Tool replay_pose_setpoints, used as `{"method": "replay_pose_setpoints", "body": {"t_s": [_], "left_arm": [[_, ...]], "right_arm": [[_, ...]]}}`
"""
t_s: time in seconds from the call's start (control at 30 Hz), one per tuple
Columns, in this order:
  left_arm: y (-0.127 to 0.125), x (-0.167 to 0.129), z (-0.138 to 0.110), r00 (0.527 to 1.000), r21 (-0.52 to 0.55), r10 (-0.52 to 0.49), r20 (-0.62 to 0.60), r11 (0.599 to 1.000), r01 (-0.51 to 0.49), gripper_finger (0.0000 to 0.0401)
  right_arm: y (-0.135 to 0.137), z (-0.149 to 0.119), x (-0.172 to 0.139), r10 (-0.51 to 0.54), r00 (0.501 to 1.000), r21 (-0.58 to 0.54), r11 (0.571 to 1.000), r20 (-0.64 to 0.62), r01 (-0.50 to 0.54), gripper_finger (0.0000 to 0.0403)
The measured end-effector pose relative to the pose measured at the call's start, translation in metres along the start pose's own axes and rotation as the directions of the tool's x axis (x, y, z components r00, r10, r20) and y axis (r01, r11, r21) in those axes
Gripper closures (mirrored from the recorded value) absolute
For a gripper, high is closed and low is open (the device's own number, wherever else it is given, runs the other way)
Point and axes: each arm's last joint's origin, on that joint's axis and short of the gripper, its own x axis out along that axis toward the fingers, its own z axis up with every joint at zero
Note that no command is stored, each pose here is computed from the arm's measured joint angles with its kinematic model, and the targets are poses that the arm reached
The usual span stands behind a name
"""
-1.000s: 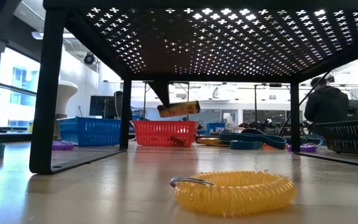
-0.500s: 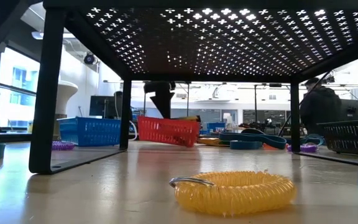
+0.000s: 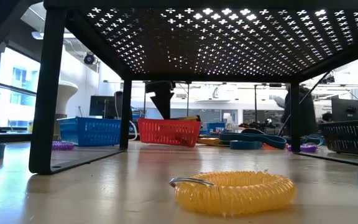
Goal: Pick & Place Office Desk Supplies
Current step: Put the yellow crayon box into the red bin, then put the blue rubber band into the blue bin
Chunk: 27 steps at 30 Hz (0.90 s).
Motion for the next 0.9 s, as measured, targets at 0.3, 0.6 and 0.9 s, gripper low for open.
{"method": "replay_pose_setpoints", "body": {"t_s": [0.3, 0.6, 0.9], "left_arm": [[-0.003, -0.024, -0.001, 0.999, 0.002, 0.049, 0.022, 0.999, -0.049, 0.0369], [-0.004, -0.040, -0.002, 0.995, -0.016, 0.091, 0.035, 0.996, -0.090, 0.0335], [-0.035, -0.099, -0.008, 0.978, -0.003, 0.191, 0.087, 0.982, -0.191, 0.0331]], "right_arm": [[0.000, 0.000, 0.000, 0.000, 1.000, -0.001, 1.000, -0.002, 0.000, 0.0176], [0.000, 0.000, 0.000, 0.001, 1.000, 0.005, 1.000, -0.001, -0.001, 0.0176], [0.002, -0.001, 0.000, 0.066, 0.997, 0.029, 0.997, -0.026, -0.065, 0.0176]]}}
